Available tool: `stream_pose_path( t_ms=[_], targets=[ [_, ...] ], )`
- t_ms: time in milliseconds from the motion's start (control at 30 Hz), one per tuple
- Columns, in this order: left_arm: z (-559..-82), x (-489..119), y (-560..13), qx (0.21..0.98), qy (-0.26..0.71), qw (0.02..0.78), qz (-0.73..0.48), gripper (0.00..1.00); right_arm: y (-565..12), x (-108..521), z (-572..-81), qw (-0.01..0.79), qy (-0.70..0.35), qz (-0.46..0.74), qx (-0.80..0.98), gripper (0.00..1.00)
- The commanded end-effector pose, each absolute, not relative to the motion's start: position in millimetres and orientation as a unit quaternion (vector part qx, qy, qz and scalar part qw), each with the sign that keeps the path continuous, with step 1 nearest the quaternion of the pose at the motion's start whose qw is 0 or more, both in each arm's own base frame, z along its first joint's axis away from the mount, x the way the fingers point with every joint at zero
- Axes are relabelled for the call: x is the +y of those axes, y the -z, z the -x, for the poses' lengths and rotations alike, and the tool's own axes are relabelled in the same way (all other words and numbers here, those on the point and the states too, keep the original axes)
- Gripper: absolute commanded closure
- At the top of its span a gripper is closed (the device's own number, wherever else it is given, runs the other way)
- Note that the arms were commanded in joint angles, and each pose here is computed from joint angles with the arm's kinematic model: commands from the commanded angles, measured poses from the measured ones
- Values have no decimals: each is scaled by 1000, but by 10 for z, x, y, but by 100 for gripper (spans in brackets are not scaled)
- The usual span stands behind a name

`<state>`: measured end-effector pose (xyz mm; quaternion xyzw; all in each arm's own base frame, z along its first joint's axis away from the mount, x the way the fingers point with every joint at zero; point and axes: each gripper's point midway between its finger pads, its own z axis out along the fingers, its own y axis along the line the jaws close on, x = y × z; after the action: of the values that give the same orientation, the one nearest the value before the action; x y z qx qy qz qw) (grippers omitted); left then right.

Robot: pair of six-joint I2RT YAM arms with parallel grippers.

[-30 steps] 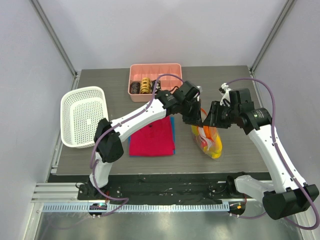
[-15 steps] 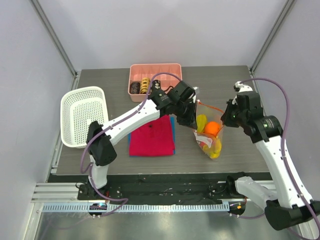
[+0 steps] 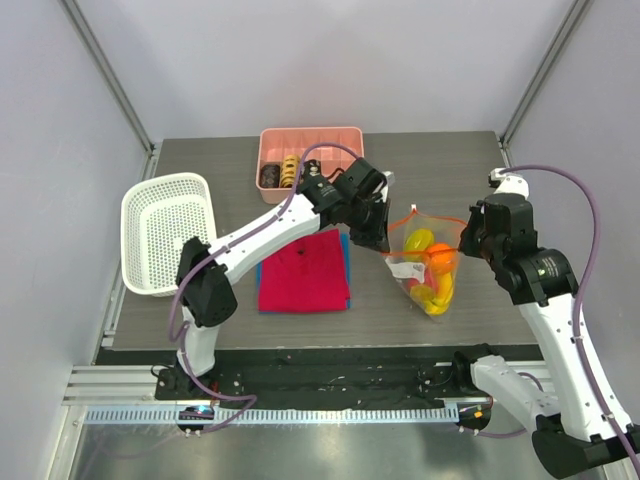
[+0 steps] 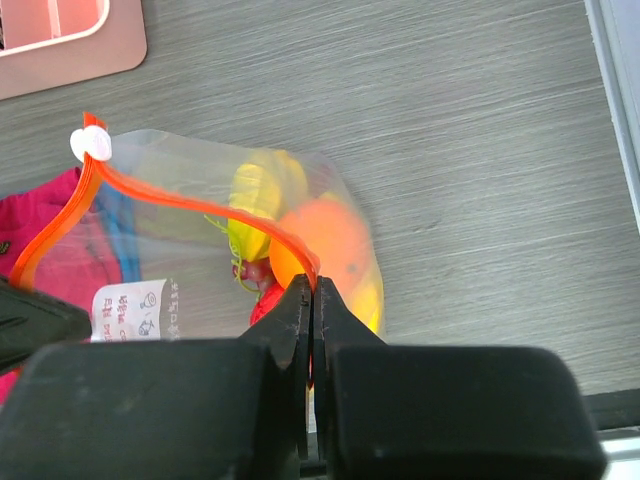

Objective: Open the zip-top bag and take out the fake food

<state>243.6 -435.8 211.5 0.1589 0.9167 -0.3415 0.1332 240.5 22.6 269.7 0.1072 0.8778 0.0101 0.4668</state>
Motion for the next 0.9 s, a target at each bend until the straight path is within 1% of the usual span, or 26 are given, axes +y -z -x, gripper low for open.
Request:
stream_pose_path(
  t_ms=[0, 33, 67, 133, 167, 233, 267, 300, 333, 367, 400, 467, 500, 567, 600, 633, 733, 800, 833, 867],
  targets=[
    [-2549, -4159, -2077, 920, 307, 163, -184, 94, -2891, 295, -2567, 514, -28, -85, 853, 99],
    [-2518, -4171, -2165, 913, 321, 161, -191, 87, -2886, 367, -2589, 515, -44, -73, 853, 99],
    [-2492, -4205, -2247, 906, 336, 162, -198, 73, -2874, 471, -2583, 510, -69, -58, 855, 99],
    [-2421, -4313, -2564, 887, 385, 158, -199, 61, -2801, 546, -2577, 498, -87, -55, 861, 99],
    [-2410, -4386, -2787, 871, 417, 169, -198, 55, -2776, 606, -2559, 490, -102, -52, 864, 99],
    [-2354, -4516, -3154, 839, 479, 174, -190, 50, -2716, 681, -2547, 478, -125, -63, 867, 99],
    [-2317, -4633, -3540, 801, 540, 186, -182, 50, -2705, 707, -2544, 476, -132, -65, 867, 99],
    [-2299, -4685, -3535, 794, 557, 176, -166, 50, -2694, 729, -2538, 472, -139, -67, 868, 99],
    [-2284, -4740, -3595, 783, 576, 173, -157, 53, -2688, 728, -2544, 471, -140, -73, 868, 99],
    [-2278, -4797, -3666, 773, 598, 160, -136, 66, -2692, 735, -2547, 469, -144, -79, 868, 99],
    [-2319, -4894, -3615, 764, 610, 161, -137, 73, -2698, 744, -2552, 468, -147, -82, 867, 98],
    [-2298, -5012, -3424, 774, 602, 141, -137, 80, -2737, 765, -2564, 468, -154, -90, 865, 99],
    [-2339, -5043, -3151, 798, 577, 126, -122, 82, -2764, 769, -2568, 469, -157, -94, 864, 99],
    [-2365, -5045, -2938, 813, 560, 119, -109, 87, -2830, 788, -2582, 470, -164, -98, 862, 99],
    [-2417, -5041, -2832, 818, 549, 136, -104, 87, -2836, 797, -2588, 468, -166, -102, 862, 99],
    [-2449, -5020, -2855, 818, 544, 157, -107, 87, -2869, 796, -2583, 469, -167, -105, 861, 99],
    [-2648, -4940, -2630, 843, 487, 208, -97, 87, -2886, 807, -2585, 467, -175, -118, 859, 99],
    [-2696, -4944, -2531, 848, 474, 216, -99, 87, -2860, 823, -2592, 460, -180, -130, 860, 99],
    [-2728, -4948, -2473, 851, 467, 222, -96, 85, -2866, 882, -2585, 452, -197, -132, 860, 99],
    [-2748, -4983, -2427, 848, 468, 227, -99, 77, -2859, 911, -2585, 447, -206, -137, 860, 99]
  ],
)
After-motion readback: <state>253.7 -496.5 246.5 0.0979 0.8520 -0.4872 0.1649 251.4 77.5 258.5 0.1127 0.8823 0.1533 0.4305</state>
